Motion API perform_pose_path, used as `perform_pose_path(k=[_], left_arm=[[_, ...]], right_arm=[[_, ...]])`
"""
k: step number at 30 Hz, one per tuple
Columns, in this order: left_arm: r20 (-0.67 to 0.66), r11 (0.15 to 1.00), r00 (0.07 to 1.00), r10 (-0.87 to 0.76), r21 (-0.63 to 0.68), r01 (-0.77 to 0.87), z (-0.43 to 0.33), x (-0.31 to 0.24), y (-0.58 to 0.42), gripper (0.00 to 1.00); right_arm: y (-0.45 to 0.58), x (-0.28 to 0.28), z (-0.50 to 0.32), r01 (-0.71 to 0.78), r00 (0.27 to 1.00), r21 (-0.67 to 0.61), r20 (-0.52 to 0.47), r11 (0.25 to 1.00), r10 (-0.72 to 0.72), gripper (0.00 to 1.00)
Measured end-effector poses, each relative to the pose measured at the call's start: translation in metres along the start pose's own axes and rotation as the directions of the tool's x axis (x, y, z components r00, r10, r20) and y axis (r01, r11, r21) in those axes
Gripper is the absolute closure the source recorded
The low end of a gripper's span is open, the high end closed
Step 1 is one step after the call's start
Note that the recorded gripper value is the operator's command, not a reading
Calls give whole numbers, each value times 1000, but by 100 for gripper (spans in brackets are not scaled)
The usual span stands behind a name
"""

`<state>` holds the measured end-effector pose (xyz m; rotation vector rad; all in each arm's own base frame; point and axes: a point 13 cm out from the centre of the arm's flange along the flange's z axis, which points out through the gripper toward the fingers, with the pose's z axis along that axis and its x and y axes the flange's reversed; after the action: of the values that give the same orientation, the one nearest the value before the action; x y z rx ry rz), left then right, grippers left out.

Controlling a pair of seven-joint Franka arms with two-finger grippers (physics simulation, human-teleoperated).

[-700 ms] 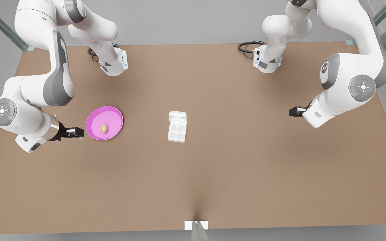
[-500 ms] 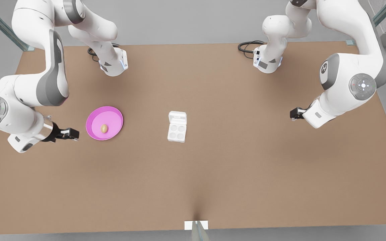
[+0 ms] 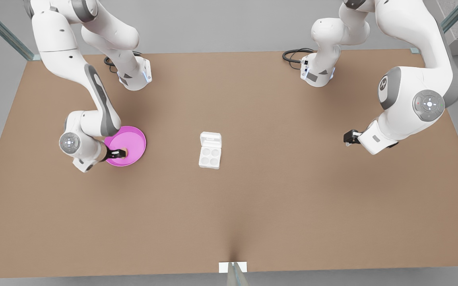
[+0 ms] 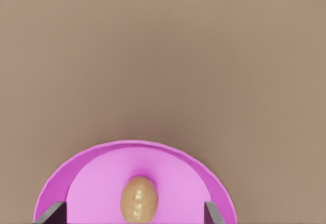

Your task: Pack egg into the box and close the box lid

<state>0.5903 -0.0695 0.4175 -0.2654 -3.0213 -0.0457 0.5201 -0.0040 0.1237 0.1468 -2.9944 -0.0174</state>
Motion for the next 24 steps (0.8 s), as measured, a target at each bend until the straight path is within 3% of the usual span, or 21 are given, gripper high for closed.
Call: perform_pose_path(k=[4, 9, 24], left_arm=[[1, 1000, 1000, 6, 0, -6, 0, 0, 0, 0], [-2, 1000, 1000, 13, -1, -13, 2, -1, -1, 0], [0, 1000, 1000, 24, 0, -24, 4, -3, -2, 0]], right_arm=[[-3, -32, 5, 26, 986, 8, 165, 1000, -27, 0], [-10, -49, 9, 45, 966, 18, 254, 999, -48, 0], [6, 53, 40, 110, 976, 42, 182, 993, -116, 0]])
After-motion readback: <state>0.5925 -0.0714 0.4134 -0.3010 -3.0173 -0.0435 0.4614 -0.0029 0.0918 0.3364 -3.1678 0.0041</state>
